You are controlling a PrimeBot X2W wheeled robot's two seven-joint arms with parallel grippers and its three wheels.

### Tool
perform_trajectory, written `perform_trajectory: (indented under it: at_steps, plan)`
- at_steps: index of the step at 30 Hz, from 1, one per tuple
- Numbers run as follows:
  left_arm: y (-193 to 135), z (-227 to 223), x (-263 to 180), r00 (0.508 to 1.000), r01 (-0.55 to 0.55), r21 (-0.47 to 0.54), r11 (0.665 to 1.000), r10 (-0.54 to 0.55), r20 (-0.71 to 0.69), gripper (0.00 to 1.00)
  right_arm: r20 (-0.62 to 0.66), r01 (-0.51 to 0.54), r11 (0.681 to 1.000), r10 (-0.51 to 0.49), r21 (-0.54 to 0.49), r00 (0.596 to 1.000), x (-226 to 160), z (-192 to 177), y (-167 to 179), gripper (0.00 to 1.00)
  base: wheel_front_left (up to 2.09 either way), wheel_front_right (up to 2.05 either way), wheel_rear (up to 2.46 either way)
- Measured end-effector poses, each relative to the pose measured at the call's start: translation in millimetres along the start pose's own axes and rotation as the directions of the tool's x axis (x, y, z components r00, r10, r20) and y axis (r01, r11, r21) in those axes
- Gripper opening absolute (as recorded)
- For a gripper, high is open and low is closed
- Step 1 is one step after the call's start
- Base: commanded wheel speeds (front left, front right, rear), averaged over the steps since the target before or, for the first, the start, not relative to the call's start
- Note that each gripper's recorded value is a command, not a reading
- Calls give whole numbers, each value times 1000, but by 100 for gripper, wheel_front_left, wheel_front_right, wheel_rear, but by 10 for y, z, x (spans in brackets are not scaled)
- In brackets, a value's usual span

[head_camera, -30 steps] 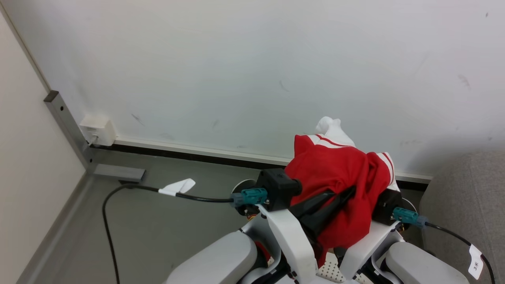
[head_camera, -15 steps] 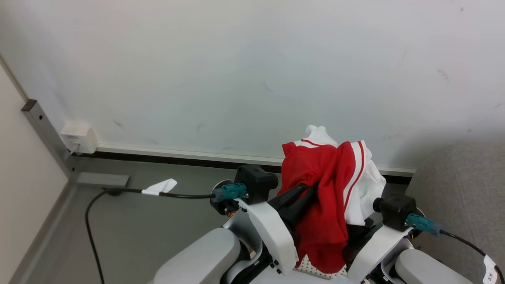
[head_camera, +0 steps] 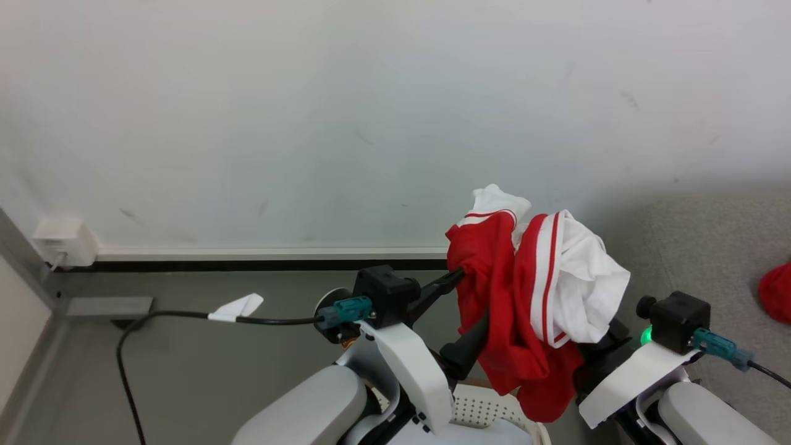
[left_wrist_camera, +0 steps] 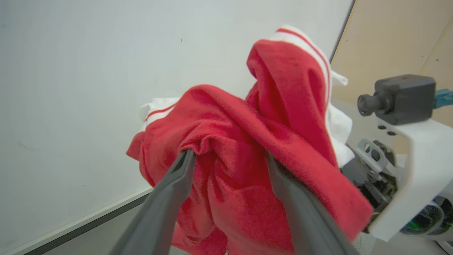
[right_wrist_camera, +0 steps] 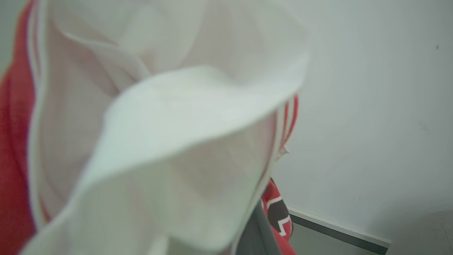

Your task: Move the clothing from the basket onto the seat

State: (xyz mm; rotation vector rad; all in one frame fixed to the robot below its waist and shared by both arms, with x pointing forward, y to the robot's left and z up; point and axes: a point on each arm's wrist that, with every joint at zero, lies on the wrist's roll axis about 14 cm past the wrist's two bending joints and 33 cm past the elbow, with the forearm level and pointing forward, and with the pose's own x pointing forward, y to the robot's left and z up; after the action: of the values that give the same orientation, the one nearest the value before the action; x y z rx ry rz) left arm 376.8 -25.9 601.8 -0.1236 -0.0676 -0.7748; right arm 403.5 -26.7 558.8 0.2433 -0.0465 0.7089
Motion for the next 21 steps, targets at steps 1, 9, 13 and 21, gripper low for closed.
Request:
perform_trajectory:
  at_steps: [1,9,13,21]
  plan:
    - [-53,8,38,1000,19,2,1000,-19,6,100,16,42,999,-42,-5,999,-73,48,-126,0,0,0,0]
    - [-266,15,188,994,102,11,995,-103,28,100,81,191,981,-187,-38,979,-401,275,-572,0,0,0,0]
    - [-382,2,284,988,151,18,988,-151,44,100,116,268,962,-260,-56,959,-621,402,-780,0,0,0,0]
    - [-679,-85,500,961,268,19,963,-269,62,100,197,405,912,-384,-74,902,-1101,674,-1077,0,0,0,0]
